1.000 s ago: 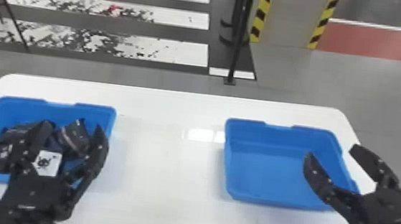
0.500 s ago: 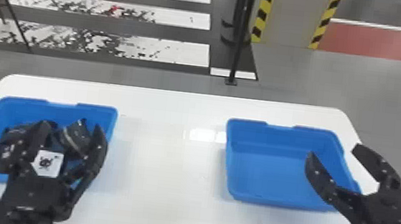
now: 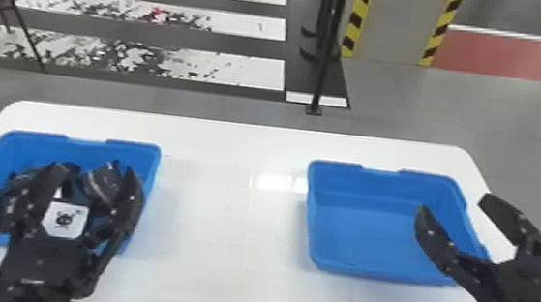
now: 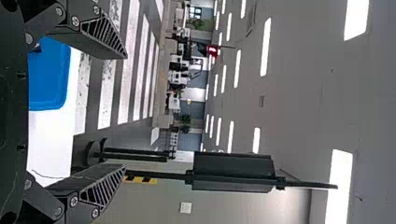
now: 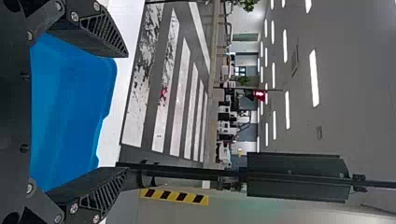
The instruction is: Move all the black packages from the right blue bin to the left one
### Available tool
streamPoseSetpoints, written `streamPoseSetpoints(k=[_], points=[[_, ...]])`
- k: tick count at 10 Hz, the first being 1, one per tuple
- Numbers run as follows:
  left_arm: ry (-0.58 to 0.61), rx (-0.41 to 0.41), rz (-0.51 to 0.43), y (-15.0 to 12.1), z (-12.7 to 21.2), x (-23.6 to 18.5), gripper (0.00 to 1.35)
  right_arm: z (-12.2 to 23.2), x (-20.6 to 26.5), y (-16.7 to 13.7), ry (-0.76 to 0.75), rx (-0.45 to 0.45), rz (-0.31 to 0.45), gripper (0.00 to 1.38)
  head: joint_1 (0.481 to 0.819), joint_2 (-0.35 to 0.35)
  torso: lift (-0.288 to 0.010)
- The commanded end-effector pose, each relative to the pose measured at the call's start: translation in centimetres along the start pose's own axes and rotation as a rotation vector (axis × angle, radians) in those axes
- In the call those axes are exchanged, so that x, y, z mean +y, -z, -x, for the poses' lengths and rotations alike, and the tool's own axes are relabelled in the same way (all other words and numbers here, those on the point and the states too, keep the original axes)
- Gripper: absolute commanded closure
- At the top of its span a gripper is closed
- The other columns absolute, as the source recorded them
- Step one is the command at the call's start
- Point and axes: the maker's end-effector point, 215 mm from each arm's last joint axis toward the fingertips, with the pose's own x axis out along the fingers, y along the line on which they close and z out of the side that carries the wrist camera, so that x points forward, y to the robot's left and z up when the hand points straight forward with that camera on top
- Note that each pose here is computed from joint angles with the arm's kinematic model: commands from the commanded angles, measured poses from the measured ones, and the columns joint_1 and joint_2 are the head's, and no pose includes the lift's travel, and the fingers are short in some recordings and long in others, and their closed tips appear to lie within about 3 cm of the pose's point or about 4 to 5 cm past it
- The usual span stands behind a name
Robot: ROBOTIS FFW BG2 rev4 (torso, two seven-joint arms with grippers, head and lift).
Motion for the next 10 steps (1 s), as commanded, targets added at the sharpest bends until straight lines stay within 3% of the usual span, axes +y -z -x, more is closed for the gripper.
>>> streamPoseSetpoints(k=[1, 10], points=[[-0.003, -0.003, -0.002, -0.10, -0.01, 0.17, 0.23, 0.01, 0.03, -0.28, 0.000, -0.005, 0.003, 0.17, 0.695, -0.027, -0.154], [0.004, -0.014, 0.003, -0.44, -0.16, -0.24, 0.23, 0.19, 0.01, -0.29, 0.004, -0.010, 0.000, 0.18, 0.695, -0.029, -0.154]])
